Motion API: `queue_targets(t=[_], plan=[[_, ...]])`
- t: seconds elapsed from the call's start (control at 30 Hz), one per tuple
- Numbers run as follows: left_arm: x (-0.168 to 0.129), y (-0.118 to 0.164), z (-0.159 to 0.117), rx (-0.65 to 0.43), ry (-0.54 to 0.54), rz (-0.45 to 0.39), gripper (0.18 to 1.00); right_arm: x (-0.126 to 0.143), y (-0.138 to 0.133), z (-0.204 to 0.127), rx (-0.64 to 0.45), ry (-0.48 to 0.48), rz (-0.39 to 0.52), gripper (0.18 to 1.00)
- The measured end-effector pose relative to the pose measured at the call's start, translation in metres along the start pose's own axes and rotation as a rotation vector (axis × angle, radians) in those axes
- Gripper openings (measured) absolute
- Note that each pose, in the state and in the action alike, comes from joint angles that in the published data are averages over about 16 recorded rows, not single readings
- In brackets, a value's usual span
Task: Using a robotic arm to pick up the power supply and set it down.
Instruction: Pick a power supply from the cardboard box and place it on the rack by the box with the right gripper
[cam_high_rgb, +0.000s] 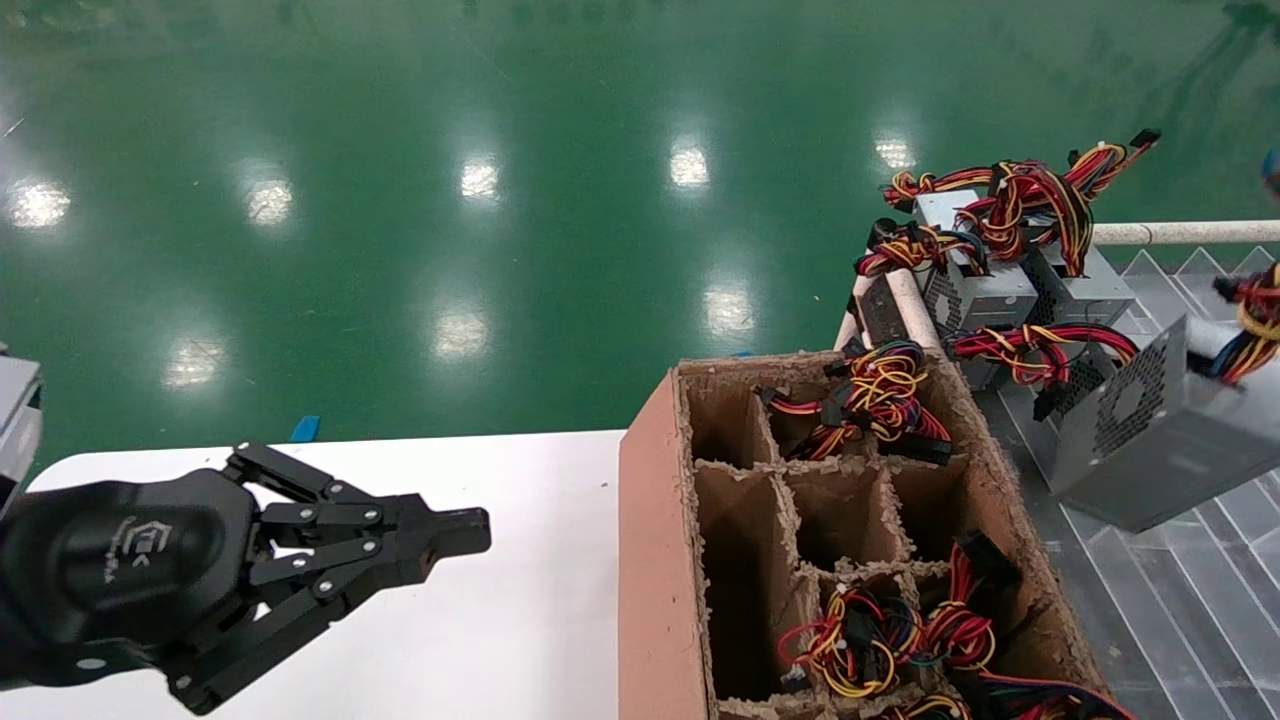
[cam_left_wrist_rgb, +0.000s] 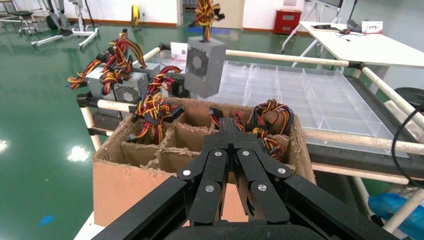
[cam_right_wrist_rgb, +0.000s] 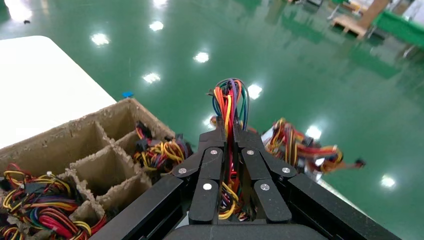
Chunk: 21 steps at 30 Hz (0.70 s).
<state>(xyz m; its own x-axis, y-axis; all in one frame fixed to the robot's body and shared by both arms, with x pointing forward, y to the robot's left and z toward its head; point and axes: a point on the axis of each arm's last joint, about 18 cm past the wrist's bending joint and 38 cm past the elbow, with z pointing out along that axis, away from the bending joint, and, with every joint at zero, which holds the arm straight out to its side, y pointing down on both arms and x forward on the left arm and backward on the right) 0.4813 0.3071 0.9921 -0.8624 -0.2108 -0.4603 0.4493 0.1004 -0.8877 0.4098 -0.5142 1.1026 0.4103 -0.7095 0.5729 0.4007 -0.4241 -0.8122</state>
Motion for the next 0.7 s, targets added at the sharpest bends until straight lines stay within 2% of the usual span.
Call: queue_targets(t=[0.37, 0.7], plan=[[0.0, 0.0, 0.0, 0.0, 0.0, 0.0, 0.191, 0.005, 0.051, 0.021, -0.028, 0.042, 0.043, 0.197], [0.0, 0.0, 0.0, 0.0, 0.0, 0.0, 0.191, 0.011, 0.066, 0.054, -0.011, 0.083, 0.008, 0.197]])
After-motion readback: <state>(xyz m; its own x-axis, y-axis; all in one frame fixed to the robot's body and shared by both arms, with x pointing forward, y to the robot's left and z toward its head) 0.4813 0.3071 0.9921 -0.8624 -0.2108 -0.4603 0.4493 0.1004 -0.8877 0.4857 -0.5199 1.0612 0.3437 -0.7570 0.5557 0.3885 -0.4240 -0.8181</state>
